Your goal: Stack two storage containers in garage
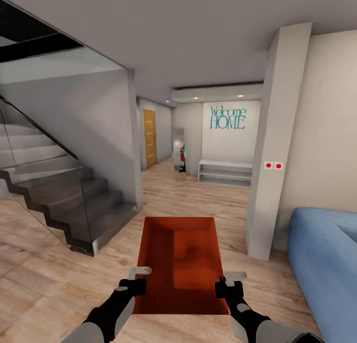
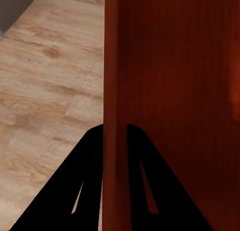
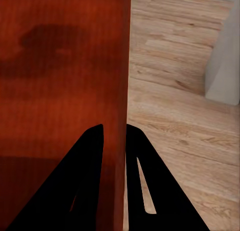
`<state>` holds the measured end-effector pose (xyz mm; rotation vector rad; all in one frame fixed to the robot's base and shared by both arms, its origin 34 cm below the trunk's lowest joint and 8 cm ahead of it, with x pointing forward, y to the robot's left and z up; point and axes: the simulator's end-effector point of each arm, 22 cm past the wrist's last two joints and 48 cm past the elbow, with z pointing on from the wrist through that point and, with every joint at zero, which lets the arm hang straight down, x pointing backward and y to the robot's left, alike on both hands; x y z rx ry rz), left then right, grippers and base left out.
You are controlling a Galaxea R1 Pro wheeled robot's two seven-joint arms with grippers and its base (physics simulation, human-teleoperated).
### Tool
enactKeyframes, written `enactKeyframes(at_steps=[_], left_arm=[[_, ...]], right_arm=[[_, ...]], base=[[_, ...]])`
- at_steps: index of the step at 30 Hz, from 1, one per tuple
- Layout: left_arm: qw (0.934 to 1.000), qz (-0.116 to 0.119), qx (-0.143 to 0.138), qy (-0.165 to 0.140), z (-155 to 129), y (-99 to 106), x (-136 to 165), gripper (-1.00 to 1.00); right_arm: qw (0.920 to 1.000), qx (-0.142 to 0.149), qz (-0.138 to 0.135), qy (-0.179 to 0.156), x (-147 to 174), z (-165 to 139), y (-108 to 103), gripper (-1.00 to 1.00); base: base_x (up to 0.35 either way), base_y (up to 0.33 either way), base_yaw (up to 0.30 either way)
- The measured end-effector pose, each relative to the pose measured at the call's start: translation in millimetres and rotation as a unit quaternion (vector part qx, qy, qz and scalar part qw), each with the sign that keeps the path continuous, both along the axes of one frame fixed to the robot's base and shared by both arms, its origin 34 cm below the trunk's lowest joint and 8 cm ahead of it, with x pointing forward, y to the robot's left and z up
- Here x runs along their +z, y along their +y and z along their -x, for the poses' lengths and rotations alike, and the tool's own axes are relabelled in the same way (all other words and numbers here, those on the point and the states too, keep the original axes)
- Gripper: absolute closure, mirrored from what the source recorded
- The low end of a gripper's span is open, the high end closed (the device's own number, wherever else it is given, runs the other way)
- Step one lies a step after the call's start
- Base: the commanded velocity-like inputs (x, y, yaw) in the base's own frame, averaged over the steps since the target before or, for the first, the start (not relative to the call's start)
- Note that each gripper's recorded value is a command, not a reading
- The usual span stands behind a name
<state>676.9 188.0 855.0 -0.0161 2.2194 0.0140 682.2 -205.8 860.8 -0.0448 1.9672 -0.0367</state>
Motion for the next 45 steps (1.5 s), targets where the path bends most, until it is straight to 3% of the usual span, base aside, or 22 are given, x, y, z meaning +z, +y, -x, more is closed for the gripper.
enactKeyframes(at_steps=[45], left_arm=[[1.0000, 0.000, 0.000, 0.000, 0.0, 0.2, -0.1, 1.00]], right_arm=[[1.0000, 0.000, 0.000, 0.000, 0.0, 0.0, 0.1, 1.00]], base=[[0.322, 0.000, 0.000]])
